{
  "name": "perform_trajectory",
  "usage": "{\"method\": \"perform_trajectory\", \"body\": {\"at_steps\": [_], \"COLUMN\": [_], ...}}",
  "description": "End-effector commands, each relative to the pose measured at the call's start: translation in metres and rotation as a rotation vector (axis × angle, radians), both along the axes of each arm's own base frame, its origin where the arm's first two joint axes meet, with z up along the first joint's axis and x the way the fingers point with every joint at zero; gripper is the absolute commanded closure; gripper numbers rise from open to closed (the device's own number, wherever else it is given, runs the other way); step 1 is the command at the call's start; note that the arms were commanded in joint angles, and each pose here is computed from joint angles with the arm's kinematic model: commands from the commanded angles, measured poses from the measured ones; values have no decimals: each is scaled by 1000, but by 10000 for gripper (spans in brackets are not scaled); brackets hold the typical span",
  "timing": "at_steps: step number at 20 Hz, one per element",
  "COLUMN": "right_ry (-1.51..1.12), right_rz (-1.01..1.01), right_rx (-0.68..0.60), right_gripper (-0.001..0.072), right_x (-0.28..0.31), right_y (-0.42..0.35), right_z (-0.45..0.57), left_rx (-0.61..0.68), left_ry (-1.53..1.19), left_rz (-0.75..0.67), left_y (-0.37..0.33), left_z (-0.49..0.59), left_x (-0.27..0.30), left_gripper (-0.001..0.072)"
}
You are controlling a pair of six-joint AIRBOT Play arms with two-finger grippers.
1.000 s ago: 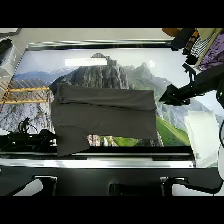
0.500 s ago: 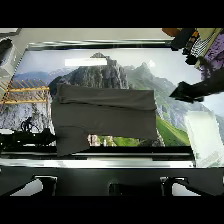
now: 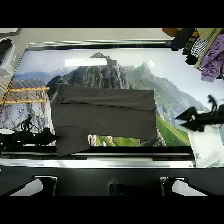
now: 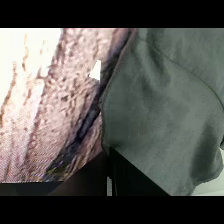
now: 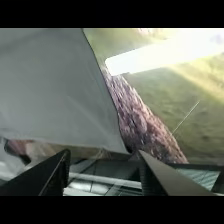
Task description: Fold the clothes and pants, and hang the long-sleeved shirts on hangers.
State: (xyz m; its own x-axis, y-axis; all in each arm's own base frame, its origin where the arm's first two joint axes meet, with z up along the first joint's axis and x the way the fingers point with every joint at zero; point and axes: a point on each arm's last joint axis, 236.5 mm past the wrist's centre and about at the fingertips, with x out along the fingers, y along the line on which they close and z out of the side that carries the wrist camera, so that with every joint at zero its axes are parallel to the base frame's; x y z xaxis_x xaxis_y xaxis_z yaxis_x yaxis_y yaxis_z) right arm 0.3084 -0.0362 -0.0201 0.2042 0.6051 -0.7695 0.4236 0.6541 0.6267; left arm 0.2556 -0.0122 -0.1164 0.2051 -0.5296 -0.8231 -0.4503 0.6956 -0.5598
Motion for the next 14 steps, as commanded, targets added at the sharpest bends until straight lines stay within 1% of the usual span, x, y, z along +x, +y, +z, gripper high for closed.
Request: {"method": "perform_trajectory", "body": {"at_steps": [1,5,9,11,12,14], "right_ry": [54,31,20,24,28,40], "right_rz": [-3,-19,-42,20,61,62], "right_rx": [87,130,136,112,77,6], "right_gripper": [215,226,235,235,235,235], "right_x": [-35,-41,-40,-44,-44,-37], "right_y": [28,44,49,65,74,80], "right_z": [-44,-59,-65,-73,-79,-91], "left_rx": [-2,-8,-11,-13,-14,-16], "left_ry": [1,-1,0,1,3,4], "left_rz": [-3,2,1,0,2,1], "left_y": [-1,-1,-2,-2,-3,-3], "left_z": [0,1,2,2,2,2], "left_x": [0,1,0,0,0,-1], "left_gripper": [688,687,687,687,688,687]}}
